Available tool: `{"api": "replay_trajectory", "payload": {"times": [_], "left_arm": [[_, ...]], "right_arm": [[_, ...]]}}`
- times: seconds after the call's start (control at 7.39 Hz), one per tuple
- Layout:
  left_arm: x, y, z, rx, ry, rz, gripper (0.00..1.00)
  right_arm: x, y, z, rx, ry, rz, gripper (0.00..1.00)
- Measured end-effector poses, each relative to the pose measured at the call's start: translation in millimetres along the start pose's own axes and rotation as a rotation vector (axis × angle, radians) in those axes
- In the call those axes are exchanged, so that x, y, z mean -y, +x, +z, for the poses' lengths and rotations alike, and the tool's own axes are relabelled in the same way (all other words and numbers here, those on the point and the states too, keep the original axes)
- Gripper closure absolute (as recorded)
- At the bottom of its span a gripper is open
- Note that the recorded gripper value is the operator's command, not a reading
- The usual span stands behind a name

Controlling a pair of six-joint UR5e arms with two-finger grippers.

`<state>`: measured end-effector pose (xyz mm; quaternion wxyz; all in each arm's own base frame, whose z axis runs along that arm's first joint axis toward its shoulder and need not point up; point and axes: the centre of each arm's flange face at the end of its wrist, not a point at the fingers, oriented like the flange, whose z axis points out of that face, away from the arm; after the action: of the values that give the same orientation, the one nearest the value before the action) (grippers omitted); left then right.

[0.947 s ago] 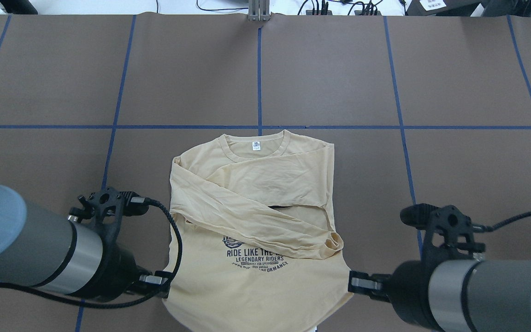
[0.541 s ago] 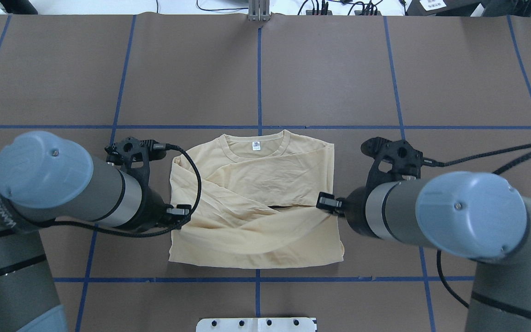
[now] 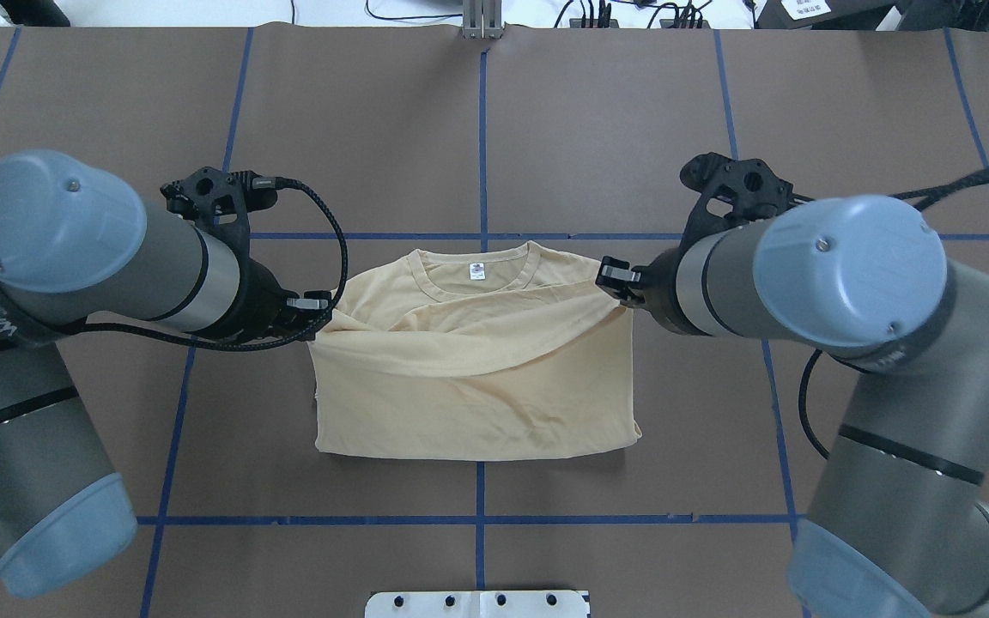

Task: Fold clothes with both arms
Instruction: 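Lay the hem down near the collar and open both grippers, then raise both grippers away from the folded shirt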

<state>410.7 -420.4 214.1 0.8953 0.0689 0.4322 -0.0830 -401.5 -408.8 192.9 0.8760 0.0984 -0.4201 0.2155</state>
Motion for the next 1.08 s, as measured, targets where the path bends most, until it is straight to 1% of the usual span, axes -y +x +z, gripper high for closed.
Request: {"api": "replay_trajectory", "payload": {"times": [0.14,0.27,0.41,0.54,0.68,0.81,1.08], "left_arm": [[14.3,3.2,30.7,0.023,0.024,-0.004,1.0],[26.0,0.8,64.1,0.034,0.04,-0.005,1.0],[34.0,-4.8,93.4,0.039,0.046,-0.003,0.9],[38.8,-10.8,114.5,0.043,0.048,0.0,0.01],[41.2,-15.8,125.4,0.045,0.049,0.011,0.0],[42.3,-17.4,123.6,0.035,0.054,0.055,0.0],[36.8,-24.1,97.7,-0.009,0.061,0.182,0.0]], "right_arm": [[9.8,-1.9,31.3,-0.011,0.009,-0.007,1.0],[18.0,-1.0,65.3,-0.008,0.016,-0.013,1.0],[24.5,2.8,94.3,-0.007,0.022,-0.018,1.0],[29.7,8.2,116.3,-0.017,0.026,-0.024,0.01],[34.0,12.6,128.1,-0.027,0.029,-0.034,0.0],[39.6,14.5,130.9,-0.03,0.027,-0.041,0.0],[56.6,18.3,122.6,-0.015,-0.019,-0.031,0.0]]}}
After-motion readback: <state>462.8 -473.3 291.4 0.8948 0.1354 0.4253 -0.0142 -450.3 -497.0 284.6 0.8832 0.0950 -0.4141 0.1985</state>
